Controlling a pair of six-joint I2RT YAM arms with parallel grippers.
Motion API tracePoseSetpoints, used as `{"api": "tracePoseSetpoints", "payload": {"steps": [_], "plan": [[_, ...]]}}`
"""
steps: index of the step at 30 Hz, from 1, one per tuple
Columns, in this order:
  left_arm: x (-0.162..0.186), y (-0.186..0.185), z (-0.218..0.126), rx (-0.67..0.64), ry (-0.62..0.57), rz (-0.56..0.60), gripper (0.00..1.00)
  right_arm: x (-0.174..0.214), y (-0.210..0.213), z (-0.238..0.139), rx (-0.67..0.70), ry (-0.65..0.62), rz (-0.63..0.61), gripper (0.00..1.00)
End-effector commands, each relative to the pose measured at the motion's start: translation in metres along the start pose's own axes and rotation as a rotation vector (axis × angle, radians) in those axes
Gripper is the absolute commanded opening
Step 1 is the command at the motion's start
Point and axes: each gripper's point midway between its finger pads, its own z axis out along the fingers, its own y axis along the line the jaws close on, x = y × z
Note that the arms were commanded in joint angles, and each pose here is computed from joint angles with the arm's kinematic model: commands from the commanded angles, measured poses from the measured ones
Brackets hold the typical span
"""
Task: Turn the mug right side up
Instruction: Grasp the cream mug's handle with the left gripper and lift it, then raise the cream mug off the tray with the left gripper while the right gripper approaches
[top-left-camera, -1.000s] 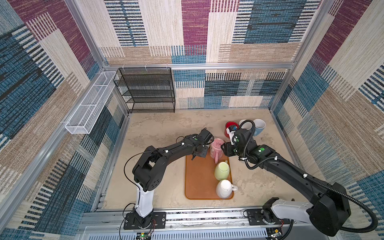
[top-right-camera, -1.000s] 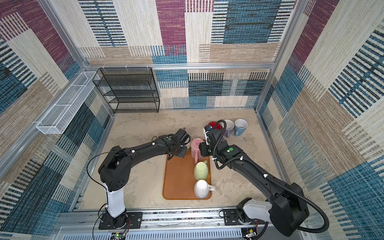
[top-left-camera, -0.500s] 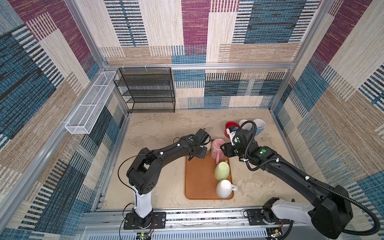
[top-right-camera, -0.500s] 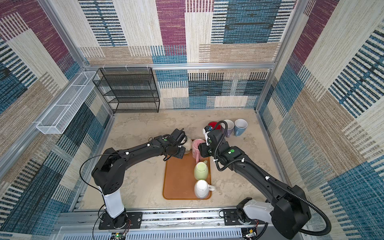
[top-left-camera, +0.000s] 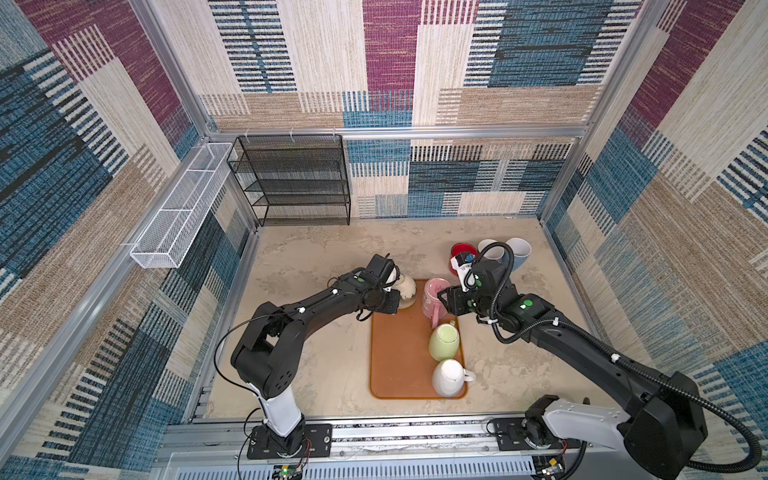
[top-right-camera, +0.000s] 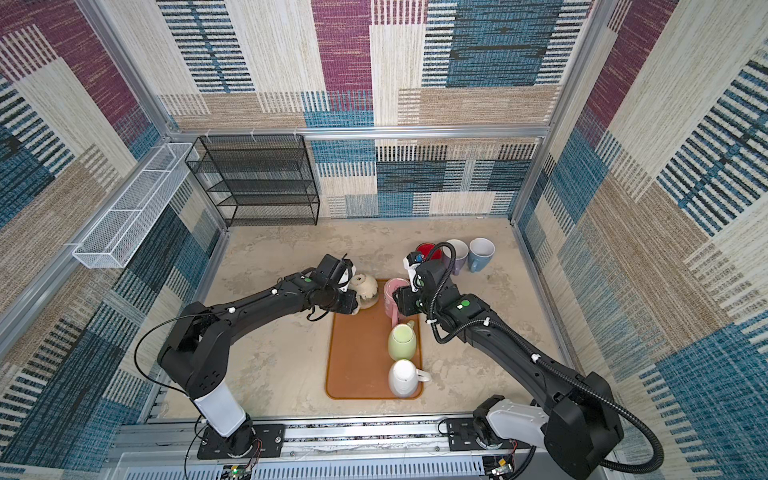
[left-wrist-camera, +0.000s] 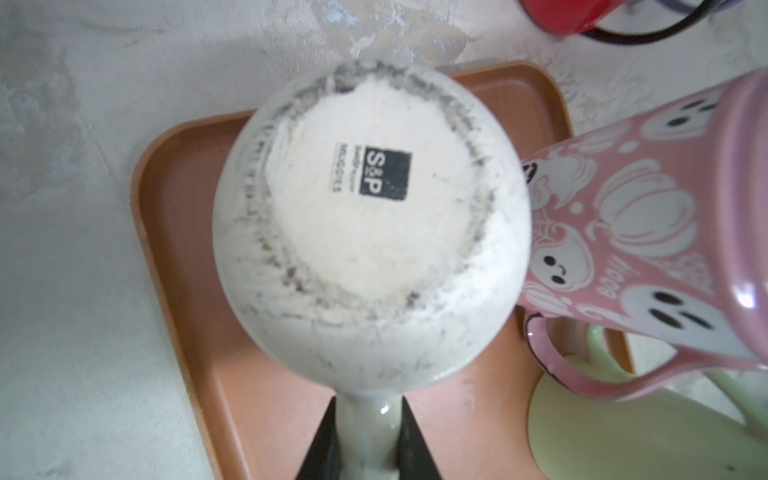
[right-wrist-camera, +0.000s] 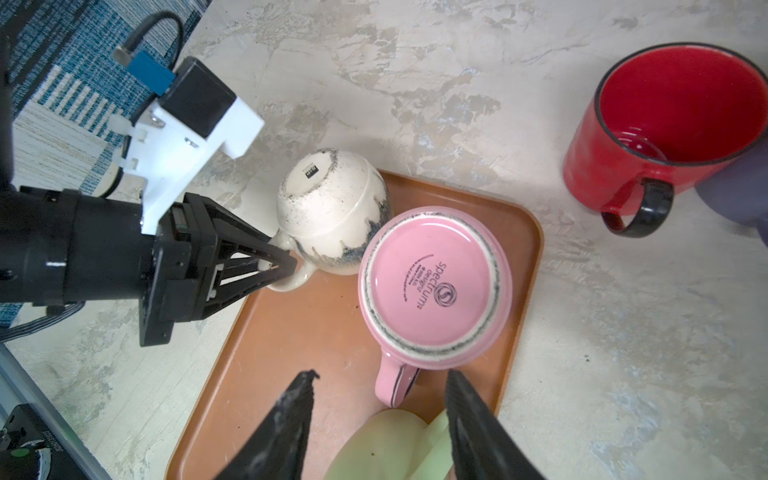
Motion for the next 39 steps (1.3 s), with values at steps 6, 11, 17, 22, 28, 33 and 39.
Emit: {"api": "tracePoseSetpoints", "payload": {"steps": [6, 11, 17, 22, 28, 33, 39], "plan": [[-0.034, -0.021, -0.042, 0.18, -0.173, -0.082, 0.0, -0.015, 0.024, -0.002, -0.128, -0.043, -0.004, 0.54], [-0.043, -0.021, -0.062, 0.227, -0.228, -0.114, 0.0, -0.018, 0.038, -0.001, -0.208, -0.042, 0.003, 0.54], [-0.042, -0.01, -0.064, 0.245, -0.238, -0.171, 0.0, -0.019, 0.045, 0.002, -0.244, -0.035, 0.011, 0.54], [-0.054, -0.003, -0.081, 0.32, -0.334, -0.26, 0.0, -0.017, 0.058, 0.001, -0.326, -0.018, 0.029, 0.54], [-0.071, -0.001, -0.113, 0.406, -0.447, -0.316, 0.0, -0.015, 0.077, -0.001, -0.462, 0.001, 0.095, 0.54], [-0.081, -0.001, -0.137, 0.471, -0.53, -0.352, 0.0, -0.014, 0.092, -0.001, -0.577, 0.02, 0.167, 0.54], [-0.087, 0.001, -0.16, 0.49, -0.627, -0.366, 0.0, -0.023, 0.102, 0.001, -0.647, 0.01, 0.236, 0.54]]}}
